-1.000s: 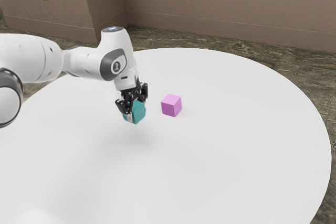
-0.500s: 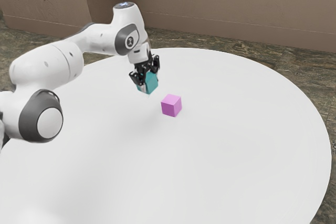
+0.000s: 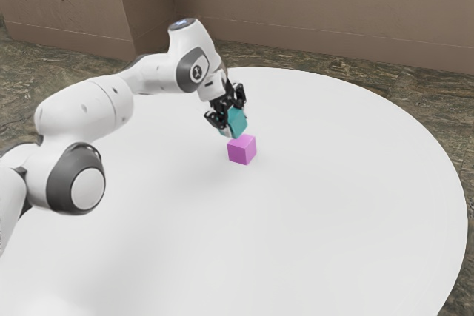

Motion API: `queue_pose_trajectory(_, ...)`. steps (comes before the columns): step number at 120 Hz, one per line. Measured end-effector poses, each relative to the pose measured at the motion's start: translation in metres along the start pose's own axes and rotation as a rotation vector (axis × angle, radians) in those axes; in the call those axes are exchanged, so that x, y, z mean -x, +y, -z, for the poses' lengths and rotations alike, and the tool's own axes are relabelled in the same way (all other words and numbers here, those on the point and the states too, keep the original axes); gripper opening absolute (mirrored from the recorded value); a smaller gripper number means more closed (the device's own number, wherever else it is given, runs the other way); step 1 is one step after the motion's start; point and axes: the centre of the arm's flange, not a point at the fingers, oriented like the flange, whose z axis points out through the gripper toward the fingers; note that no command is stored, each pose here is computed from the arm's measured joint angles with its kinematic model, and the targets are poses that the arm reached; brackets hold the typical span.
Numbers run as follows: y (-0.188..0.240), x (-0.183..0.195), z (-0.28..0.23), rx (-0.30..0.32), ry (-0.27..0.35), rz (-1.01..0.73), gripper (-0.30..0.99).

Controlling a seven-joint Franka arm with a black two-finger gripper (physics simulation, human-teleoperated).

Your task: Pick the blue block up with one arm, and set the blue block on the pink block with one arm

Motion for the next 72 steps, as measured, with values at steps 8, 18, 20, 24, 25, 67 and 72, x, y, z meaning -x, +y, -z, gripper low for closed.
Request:
queue_pose_trajectory(8,-0.0012,0.0012,-0.0027,-0.018,0.010,0.005,0.31)
queue_pose_trajectory(18,-0.0027,0.0021,-0.0023,-0.036,0.013,0.004,0.38)
queue_pose_trajectory(20,-0.0028,0.0026,-0.0021,-0.038,0.012,0.004,0.41)
queue_pose_trajectory(24,-0.0031,0.0029,-0.0017,-0.041,0.012,0.002,0.44)
queue_pose_trajectory(25,-0.0032,0.0030,-0.0018,-0.042,0.012,0.001,0.44)
queue_pose_trajectory(67,-0.0038,0.0048,-0.0038,-0.056,0.009,-0.016,0.64)
queue_pose_trajectory(72,-0.0046,0.0043,-0.0005,-0.060,0.008,-0.018,0.65)
